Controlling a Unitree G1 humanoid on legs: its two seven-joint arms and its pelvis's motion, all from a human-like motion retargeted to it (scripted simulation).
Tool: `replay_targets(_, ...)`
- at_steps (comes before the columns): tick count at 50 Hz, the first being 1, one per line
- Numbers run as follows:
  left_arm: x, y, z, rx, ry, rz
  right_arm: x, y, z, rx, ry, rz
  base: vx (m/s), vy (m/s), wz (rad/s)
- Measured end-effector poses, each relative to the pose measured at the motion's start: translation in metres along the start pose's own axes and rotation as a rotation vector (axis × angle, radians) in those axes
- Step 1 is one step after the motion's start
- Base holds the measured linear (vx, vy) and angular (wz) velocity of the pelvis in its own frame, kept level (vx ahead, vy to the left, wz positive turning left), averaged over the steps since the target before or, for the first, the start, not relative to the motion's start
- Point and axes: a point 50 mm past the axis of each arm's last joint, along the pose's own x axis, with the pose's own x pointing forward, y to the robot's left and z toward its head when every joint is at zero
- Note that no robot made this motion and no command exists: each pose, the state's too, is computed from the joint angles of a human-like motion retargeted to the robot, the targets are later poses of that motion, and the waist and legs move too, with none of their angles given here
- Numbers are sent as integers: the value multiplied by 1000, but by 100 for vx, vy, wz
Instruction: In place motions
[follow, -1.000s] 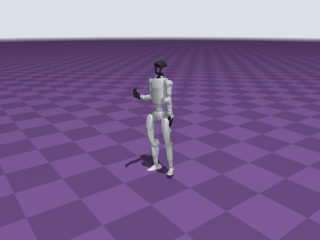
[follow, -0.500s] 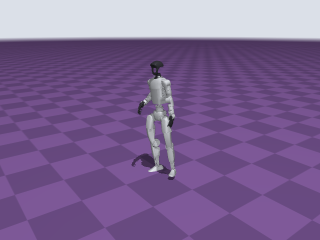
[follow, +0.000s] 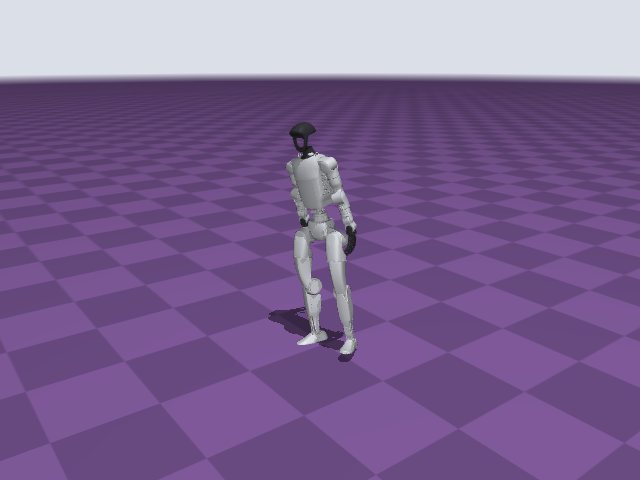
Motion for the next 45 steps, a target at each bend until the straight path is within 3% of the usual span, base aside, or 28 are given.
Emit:
replay_targets(5, -4, 8, -33, -114, 111, 15, -2, 19, -29, 153, 157, 210, 7, 11, -7)
replay_targets(10, -8, 10, -52, -202, 205, -17, -4, 30, -14, 175, 111, 391, 9, 12, -22)
replay_targets(18, -7, 1, -35, -207, 190, -144, -8, 17, 42, 4, -68, 317, 6, 13, -18)
replay_targets(24, -1, -3, 7, -160, 3, -48, -20, 5, 92, -163, -248, 295, -2, 8, -7)
replay_targets(30, -1, -15, 41, -62, -98, -108, -35, 0, 127, -232, -410, 315, -1, 5, 4)
replay_targets(37, -2, -16, 47, 3, -104, -114, -34, 4, 126, -246, -398, 324, -2, 5, 0)
replay_targets(45, -1, -4, 7, -92, 18, -75, -16, 16, 79, -228, -210, 321, 0, 1, 0)
